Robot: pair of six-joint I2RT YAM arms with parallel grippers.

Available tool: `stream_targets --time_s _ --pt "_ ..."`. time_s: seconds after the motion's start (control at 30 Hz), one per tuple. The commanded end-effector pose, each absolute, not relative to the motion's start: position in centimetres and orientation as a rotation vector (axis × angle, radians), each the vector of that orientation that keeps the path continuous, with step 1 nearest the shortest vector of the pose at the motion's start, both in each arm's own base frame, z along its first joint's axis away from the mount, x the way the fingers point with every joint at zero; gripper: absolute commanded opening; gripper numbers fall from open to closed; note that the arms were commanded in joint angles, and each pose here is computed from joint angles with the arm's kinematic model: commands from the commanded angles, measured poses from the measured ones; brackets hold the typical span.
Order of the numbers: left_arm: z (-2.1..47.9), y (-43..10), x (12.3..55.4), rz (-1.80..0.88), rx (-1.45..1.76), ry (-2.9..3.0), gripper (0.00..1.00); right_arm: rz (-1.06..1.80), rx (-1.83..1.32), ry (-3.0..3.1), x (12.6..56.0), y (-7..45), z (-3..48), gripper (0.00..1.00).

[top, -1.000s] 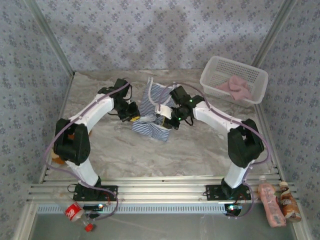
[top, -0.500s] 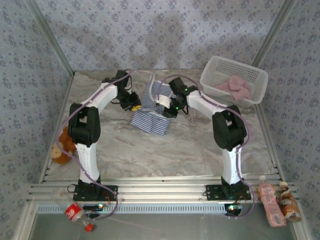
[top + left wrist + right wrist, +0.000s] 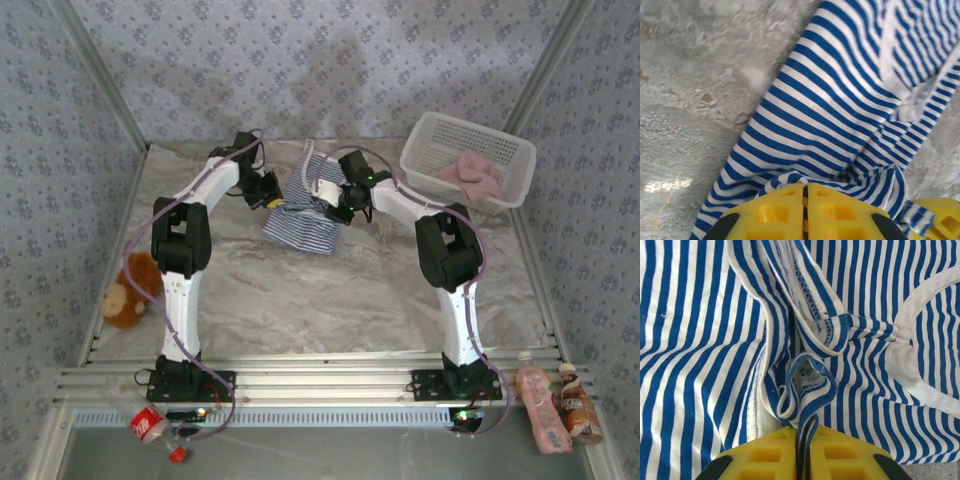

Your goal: Fold and stack the tank tops

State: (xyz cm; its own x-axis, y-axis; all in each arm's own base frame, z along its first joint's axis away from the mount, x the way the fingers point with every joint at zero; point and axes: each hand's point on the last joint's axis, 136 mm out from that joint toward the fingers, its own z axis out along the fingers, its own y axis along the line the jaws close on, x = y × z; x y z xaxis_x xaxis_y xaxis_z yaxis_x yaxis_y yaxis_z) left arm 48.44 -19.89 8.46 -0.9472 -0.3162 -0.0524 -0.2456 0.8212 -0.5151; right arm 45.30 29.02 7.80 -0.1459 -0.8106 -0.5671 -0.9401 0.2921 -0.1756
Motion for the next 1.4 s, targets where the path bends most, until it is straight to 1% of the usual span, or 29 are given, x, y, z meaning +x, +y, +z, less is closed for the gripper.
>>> stream_targets --time_s 0.0,0.1,0.2,0.43,0.87,0.93,1.03,1.07,1.13,1.2,1.3,1.37 --pt "11.5 -20.3 48.4 -0.819 -0.404 2.836 0.08 0.295 -1.512 1.921 45.5 29.3 11.9 0.14" --pt "13.2 -20.3 47.9 -0.822 -0.378 2.817 0.08 0.310 -1.512 1.906 44.6 29.1 13.1 0.14" --pt "14.2 -20.2 48.3 -0.828 -0.372 2.793 0.08 0.312 -1.500 1.908 44.4 29.0 13.5 0.14" --pt "15.2 -21.5 50.0 -0.844 -0.330 2.770 0.07 0.275 -1.481 1.884 45.6 28.7 14.7 0.14" --pt "9.6 -21.7 53.9 -0.782 -0.366 2.806 0.08 0.082 -1.438 1.975 51.4 27.5 9.3 0.16" --pt "9.1 -21.7 54.4 -0.771 -0.371 2.806 0.14 0.046 -1.422 1.996 52.4 27.3 8.4 0.17" --pt "8.4 -21.8 55.1 -0.775 -0.386 2.801 0.18 -0.049 -1.381 2.040 53.9 26.4 7.4 0.22" --pt "8.5 -21.7 55.4 -0.767 -0.388 2.791 0.21 -0.058 -1.380 2.055 54.1 26.2 7.2 0.23" --pt "9.1 -21.3 55.9 -0.734 -0.384 2.765 0.32 -0.147 -1.309 2.053 55.7 25.3 8.0 0.26" --pt "9.7 -20.5 56.6 -0.686 -0.388 2.734 0.39 -0.232 -1.259 2.062 56.9 24.5 8.7 0.28" --pt "11.2 -19.7 57.0 -0.648 -0.367 2.702 0.45 -0.283 -1.202 2.107 57.7 23.4 9.5 0.31" --pt "12.0 -19.2 56.7 -0.621 -0.340 2.701 0.46 -0.281 -1.178 2.116 57.6 22.9 10.4 0.33"
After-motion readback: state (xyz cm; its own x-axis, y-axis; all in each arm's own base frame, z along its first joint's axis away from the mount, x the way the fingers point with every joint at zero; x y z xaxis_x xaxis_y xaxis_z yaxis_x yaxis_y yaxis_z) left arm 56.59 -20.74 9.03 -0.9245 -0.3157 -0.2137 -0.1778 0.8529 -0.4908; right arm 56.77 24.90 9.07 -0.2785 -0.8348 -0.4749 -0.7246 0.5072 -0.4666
